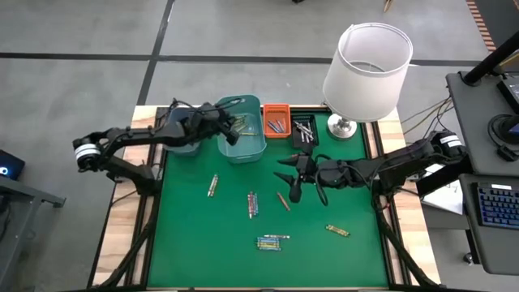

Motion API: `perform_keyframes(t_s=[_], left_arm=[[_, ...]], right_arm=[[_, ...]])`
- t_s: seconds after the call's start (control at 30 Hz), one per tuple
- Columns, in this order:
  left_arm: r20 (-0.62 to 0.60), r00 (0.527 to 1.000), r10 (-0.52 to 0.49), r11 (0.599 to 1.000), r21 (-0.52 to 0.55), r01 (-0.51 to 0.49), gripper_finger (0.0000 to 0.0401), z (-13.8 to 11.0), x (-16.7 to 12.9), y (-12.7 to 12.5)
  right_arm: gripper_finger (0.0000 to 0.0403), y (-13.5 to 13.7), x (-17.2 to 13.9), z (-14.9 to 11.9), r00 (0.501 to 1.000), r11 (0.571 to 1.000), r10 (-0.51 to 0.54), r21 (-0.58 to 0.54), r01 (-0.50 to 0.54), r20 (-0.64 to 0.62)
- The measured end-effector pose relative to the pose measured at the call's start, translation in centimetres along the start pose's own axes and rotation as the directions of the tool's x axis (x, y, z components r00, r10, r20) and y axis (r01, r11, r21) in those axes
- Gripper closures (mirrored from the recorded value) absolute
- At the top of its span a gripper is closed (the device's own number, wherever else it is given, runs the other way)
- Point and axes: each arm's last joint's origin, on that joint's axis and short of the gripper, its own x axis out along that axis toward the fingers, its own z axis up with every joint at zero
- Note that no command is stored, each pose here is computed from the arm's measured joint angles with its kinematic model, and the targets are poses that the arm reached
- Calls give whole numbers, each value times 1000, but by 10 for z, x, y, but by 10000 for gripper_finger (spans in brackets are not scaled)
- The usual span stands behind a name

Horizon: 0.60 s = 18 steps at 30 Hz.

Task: Sort crayons
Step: Put the green crayon into the green bin, then put the orange crayon into the blue bin

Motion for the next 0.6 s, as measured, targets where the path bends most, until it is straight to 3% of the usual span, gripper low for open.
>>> perform_keyframes(t_s=[0.13,0.4,0.6], left_arm=[[-62,996,70,997,27,-69,370,7,3,1],[-70,995,74,996,58,-70,335,12,5,0],[-60,996,59,997,62,-56,330,13,2,-5]], right_arm=[[218,-7,3,0,1000,1000,-27,10,27,-10],[218,-16,5,-13,989,994,-67,80,78,-133],[218,-16,4,-18,982,976,-51,202,88,-185]])
